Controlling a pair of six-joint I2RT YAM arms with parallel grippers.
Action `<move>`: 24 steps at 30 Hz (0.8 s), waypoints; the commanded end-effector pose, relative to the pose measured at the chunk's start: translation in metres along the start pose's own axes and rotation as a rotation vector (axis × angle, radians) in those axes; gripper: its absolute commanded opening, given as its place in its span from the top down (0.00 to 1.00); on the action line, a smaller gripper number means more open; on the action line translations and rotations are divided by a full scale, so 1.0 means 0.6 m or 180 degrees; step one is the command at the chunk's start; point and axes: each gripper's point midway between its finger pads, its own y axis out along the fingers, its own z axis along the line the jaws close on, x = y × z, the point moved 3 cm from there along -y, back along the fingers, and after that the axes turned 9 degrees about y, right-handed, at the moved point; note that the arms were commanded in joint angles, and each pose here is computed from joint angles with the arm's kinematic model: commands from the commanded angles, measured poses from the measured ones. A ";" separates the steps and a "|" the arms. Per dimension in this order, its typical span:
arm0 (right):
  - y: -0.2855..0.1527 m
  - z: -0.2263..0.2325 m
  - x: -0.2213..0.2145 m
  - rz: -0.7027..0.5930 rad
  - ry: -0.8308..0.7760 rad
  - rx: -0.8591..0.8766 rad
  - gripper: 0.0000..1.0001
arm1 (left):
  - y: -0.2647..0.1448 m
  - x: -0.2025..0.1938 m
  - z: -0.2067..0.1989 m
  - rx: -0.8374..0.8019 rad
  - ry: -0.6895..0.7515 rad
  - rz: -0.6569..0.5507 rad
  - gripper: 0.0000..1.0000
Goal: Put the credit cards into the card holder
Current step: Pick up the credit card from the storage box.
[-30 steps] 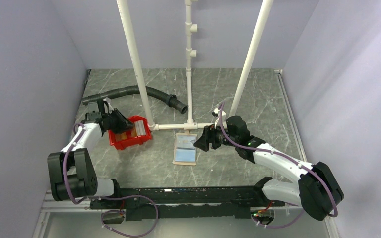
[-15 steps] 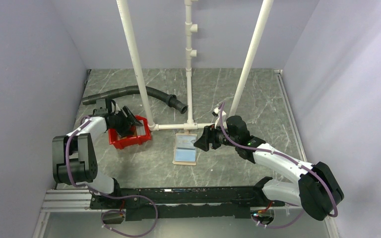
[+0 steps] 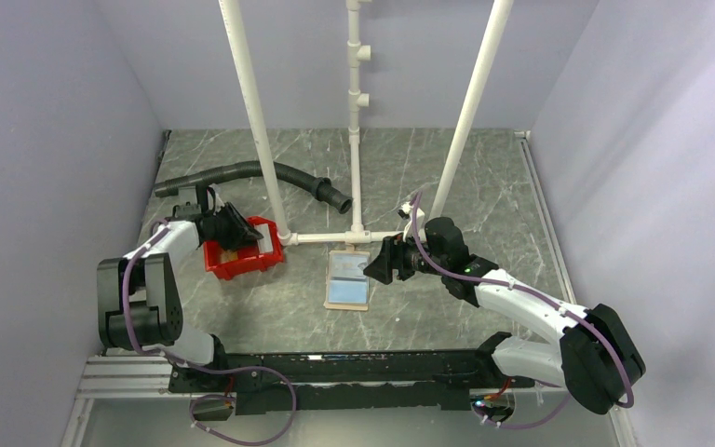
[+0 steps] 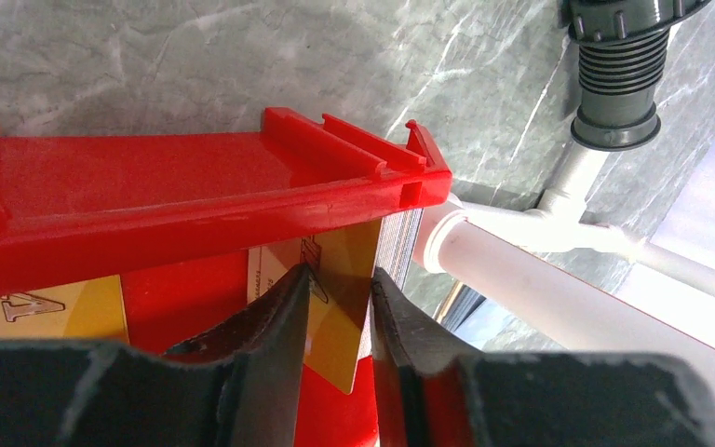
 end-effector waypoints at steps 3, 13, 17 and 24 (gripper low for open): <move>-0.005 0.016 0.014 -0.0103 -0.0060 0.0111 0.30 | -0.012 0.010 -0.025 -0.0195 0.0059 -0.0120 0.70; -0.004 0.016 0.013 -0.0093 -0.0056 0.0115 0.30 | -0.044 0.009 -0.019 0.0058 0.0145 -0.0194 0.85; -0.003 0.017 0.013 -0.0086 -0.0048 0.0132 0.30 | -0.060 0.011 -0.018 0.0148 0.0201 -0.0255 0.93; -0.004 0.017 0.013 -0.0080 -0.0057 0.0122 0.30 | -0.081 0.011 -0.020 0.0248 0.0215 -0.0286 1.00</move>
